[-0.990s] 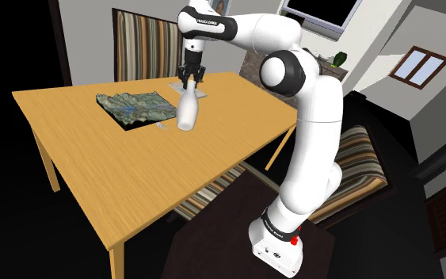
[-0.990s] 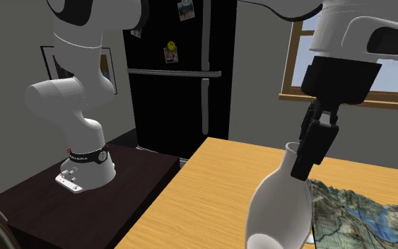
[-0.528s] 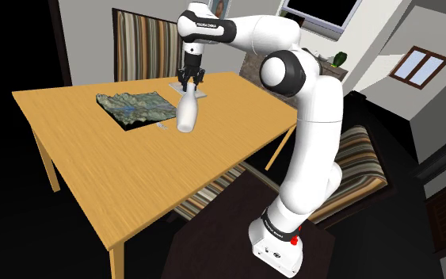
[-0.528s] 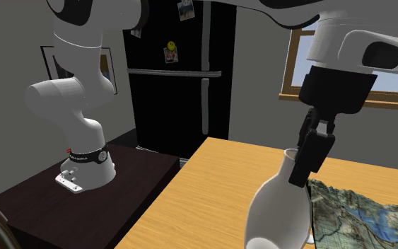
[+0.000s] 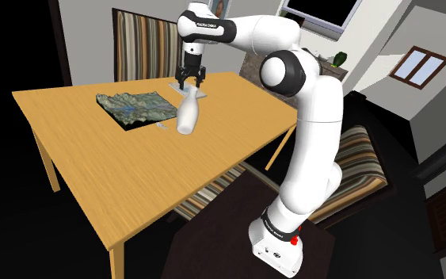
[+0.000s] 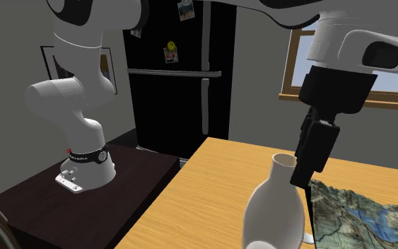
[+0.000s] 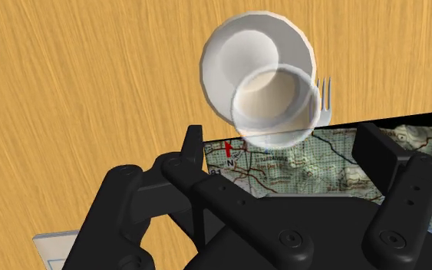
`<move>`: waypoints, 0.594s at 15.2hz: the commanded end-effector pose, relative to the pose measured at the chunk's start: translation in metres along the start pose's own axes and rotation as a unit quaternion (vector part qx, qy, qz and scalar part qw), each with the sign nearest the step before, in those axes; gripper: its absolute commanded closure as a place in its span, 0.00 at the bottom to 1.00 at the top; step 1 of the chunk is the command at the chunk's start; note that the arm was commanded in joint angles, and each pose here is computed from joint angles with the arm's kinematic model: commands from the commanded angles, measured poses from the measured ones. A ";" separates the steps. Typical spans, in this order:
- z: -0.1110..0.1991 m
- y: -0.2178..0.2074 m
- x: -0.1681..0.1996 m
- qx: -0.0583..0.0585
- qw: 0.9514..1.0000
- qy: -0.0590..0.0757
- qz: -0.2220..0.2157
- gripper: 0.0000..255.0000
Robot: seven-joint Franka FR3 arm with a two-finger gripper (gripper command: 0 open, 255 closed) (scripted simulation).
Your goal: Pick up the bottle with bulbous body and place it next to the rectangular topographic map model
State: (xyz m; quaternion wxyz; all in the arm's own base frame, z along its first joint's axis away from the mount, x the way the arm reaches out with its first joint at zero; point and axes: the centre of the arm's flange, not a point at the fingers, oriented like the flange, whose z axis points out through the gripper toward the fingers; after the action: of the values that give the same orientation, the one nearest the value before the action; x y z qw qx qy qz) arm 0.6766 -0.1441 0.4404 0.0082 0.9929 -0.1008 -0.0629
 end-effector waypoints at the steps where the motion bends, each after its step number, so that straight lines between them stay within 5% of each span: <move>1: -0.013 0.000 0.000 0.000 1.000 0.000 0.000 0.00; 4: -0.050 0.000 0.000 0.000 1.000 0.000 0.000 0.00; 9: -0.050 0.000 0.000 0.000 1.000 0.000 0.000 0.00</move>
State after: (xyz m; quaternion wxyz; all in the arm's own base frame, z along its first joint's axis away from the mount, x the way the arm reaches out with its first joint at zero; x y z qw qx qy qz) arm 0.6828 -0.1439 0.4898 0.0082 0.9929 -0.1008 -0.0628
